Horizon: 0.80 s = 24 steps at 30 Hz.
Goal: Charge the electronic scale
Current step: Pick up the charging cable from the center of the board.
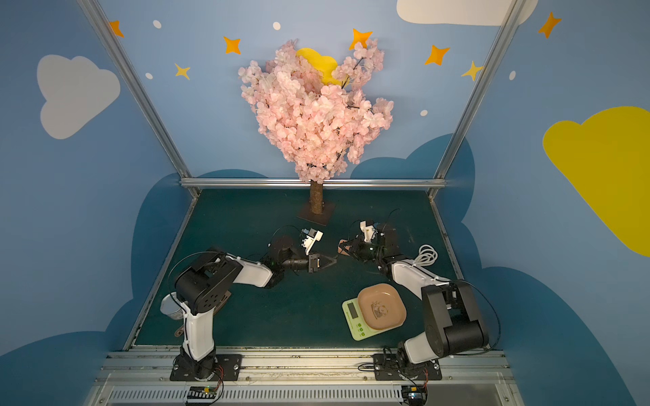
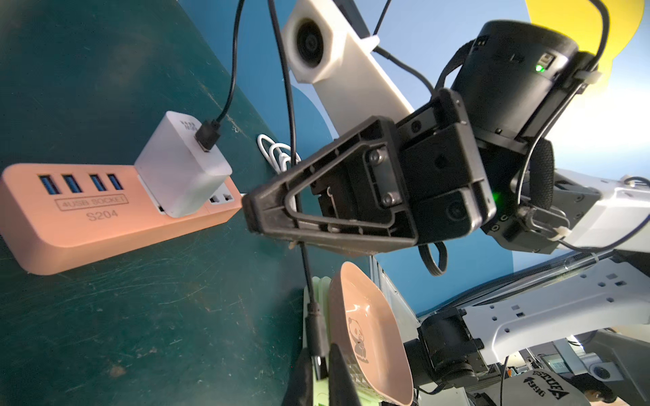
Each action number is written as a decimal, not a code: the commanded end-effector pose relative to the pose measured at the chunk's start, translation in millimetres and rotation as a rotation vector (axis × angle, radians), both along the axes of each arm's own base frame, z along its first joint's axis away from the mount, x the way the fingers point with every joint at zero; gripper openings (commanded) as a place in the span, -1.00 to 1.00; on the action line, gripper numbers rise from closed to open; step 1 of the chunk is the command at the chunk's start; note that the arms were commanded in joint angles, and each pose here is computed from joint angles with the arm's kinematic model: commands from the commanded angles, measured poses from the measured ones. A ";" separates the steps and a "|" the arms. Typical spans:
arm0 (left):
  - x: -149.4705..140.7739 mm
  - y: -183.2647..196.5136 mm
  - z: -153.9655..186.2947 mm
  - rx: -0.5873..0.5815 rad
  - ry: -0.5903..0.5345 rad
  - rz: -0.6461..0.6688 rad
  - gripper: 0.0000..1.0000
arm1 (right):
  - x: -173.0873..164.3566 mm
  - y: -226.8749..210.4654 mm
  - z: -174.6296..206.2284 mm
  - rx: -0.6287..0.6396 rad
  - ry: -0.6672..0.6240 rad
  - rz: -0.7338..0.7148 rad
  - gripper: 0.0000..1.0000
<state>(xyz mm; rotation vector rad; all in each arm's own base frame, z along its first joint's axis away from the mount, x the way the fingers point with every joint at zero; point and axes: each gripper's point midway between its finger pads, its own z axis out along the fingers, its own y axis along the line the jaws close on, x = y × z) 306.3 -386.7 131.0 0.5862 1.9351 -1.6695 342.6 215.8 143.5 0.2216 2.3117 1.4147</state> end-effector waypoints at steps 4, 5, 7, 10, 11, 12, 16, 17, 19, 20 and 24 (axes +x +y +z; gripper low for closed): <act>1.2 -0.5 2.1 -0.008 -0.032 -0.002 -0.90 | -4.3 -4.6 1.7 0.012 -0.028 0.011 -0.96; 1.7 -0.3 2.2 -0.007 -0.033 -0.002 -0.90 | -4.6 -5.5 3.3 0.011 -0.039 0.015 -0.89; 2.1 -0.6 2.9 -0.004 -0.040 -0.003 -0.90 | -6.8 -7.7 4.2 0.011 -0.048 0.022 -0.76; 4.9 0.9 3.8 -0.003 -0.045 0.001 -0.91 | -10.1 -15.8 8.0 -0.006 -0.080 0.034 -0.52; 5.8 1.2 4.0 -0.004 -0.046 0.001 -0.91 | -13.5 -20.6 5.1 -0.016 -0.080 0.033 -0.43; 6.3 1.7 4.3 -0.004 -0.048 0.001 -0.92 | -18.6 -24.7 1.7 -0.021 -0.078 0.038 -0.36; 9.2 3.6 5.1 -0.003 -0.058 -0.002 -0.92 | -34.0 -40.8 5.6 -0.024 -0.118 0.081 -0.20; 10.2 4.3 5.0 -0.003 -0.060 -0.002 -0.92 | -37.2 -44.4 7.5 -0.023 -0.126 0.090 -0.19; 11.7 4.8 4.4 -0.003 -0.061 -0.005 -0.92 | -42.4 -51.3 17.2 -0.017 -0.166 0.110 -0.21; 12.3 4.7 4.5 -0.004 -0.064 -0.009 -0.92 | -45.0 -53.1 21.7 -0.018 -0.187 0.121 -0.23; 10.7 4.1 7.5 -0.004 -0.085 -0.031 -0.92 | -54.8 -46.8 56.2 0.002 -0.338 0.212 -0.38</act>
